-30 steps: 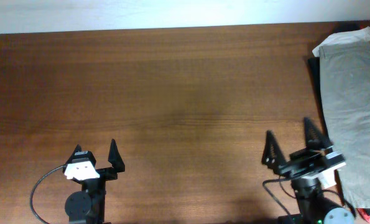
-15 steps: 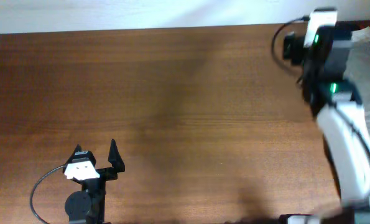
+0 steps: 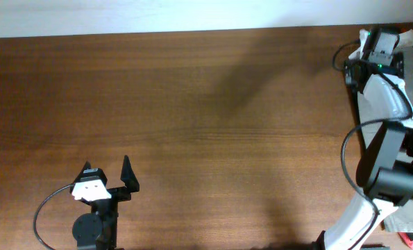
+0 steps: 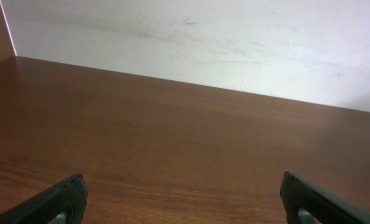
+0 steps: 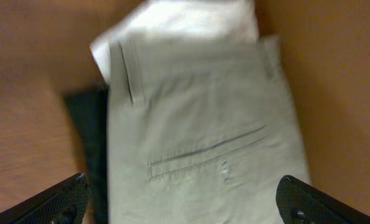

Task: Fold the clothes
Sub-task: 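Reach the right gripper to the khaki shorts on the clothes stack, then grasp the khaki shorts and drag them to the table center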

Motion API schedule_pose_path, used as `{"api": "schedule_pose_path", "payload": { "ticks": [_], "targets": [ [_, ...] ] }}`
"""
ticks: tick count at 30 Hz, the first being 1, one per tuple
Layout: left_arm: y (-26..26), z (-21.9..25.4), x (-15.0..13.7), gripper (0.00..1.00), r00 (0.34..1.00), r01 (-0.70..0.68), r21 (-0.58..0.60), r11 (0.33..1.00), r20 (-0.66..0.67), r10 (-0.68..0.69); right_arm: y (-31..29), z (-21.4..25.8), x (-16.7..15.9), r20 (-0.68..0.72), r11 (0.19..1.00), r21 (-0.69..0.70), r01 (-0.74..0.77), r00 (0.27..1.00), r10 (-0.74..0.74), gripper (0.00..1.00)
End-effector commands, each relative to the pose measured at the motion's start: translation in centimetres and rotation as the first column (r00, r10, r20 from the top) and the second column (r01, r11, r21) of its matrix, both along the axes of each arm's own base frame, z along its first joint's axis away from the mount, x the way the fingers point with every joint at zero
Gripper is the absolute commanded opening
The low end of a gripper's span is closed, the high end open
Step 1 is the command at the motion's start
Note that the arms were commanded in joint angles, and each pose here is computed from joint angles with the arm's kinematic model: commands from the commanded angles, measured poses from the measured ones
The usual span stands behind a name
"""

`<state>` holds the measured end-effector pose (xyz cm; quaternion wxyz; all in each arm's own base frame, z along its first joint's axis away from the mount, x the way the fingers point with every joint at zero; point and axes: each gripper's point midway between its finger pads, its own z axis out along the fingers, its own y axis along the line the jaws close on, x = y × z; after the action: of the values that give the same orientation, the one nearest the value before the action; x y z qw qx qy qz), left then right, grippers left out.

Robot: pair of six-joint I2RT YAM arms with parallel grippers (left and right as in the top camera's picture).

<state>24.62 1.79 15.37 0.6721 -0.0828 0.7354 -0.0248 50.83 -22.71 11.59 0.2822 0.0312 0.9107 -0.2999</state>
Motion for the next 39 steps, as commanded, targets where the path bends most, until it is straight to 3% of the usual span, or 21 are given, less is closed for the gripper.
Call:
{"api": "schedule_pose_path", "payload": {
  "ticks": [1, 9, 12, 14, 15, 16, 19, 21, 23, 29, 33, 39],
  "targets": [
    [0.1, -0.2, 0.0, 0.99, 1.0, -0.002, 0.016, 1.0, -0.005, 0.002, -1.8, -3.0, -0.2, -0.074, 1.0, -0.03, 0.008, 0.997, -0.01, 0.99],
    [0.1, -0.2, 0.0, 0.99, 1.0, -0.002, 0.016, 1.0, -0.005, 0.002, -1.6, -8.1, -0.1, -0.145, 1.0, 0.002, -0.017, 0.989, 0.017, 1.0],
    [0.1, -0.2, 0.0, 0.99, 1.0, -0.002, 0.016, 1.0, -0.005, 0.002, -2.4, -7.7, -0.3, -0.141, 1.0, -0.022, 0.007, 0.99, -0.01, 0.93],
    [0.1, -0.2, 0.0, 0.99, 1.0, -0.002, 0.016, 1.0, -0.005, 0.002, -2.6, -7.7, -0.5, -0.142, 1.0, -0.024, 0.012, 0.99, -0.015, 0.84],
    [0.1, -0.2, 0.0, 0.99, 1.0, -0.002, 0.016, 1.0, -0.005, 0.002, -2.6, -7.7, -0.5, -0.143, 1.0, -0.024, 0.012, 0.99, -0.015, 0.71],
    [0.1, -0.2, 0.0, 0.99, 1.0, -0.002, 0.016, 1.0, -0.005, 0.002, -2.6, -7.7, -0.5, -0.142, 1.0, -0.025, 0.013, 0.99, -0.016, 0.52],
    [0.1, -0.2, 0.0, 0.99, 1.0, -0.002, 0.016, 1.0, -0.005, 0.002, -2.7, -7.4, -0.4, -0.118, 0.999, -0.014, 0.037, 0.992, -0.039, 0.47],
    [0.1, -0.2, 0.0, 0.99, 1.0, -0.002, 0.016, 1.0, -0.005, 0.002, -2.8, -7.0, -0.3, -0.109, 0.999, -0.018, 0.044, 0.993, -0.045, 0.31],
    [0.1, -0.2, 0.0, 0.99, 1.0, -0.002, 0.016, 1.0, -0.005, 0.002, -3.2, -6.3, -0.4, -0.097, 0.997, -0.036, 0.069, 0.993, -0.072, 0.1],
    [0.1, -0.2, 0.0, 0.99, 1.0, -0.002, 0.016, 1.0, -0.005, 0.002, -3.7, -2.2, -0.5, 0.042, 0.984, -0.017, 0.176, 0.984, -0.175, 0.04],
    [0.1, -0.2, 0.0, 0.99, 1.0, -0.002, 0.016, 1.0, -0.005, 0.002, -3.5, 5.1, -0.6, 0.215, 0.976, 0.006, 0.216, 0.953, -0.212, 0.04],
    [0.1, -0.2, 0.0, 0.99, 1.0, -0.002, 0.016, 1.0, -0.005, 0.002, -2.9, 13.2, -2.4, 0.359, 0.973, 0.017, 0.232, 0.906, -0.223, 0.04]
  ]
}}
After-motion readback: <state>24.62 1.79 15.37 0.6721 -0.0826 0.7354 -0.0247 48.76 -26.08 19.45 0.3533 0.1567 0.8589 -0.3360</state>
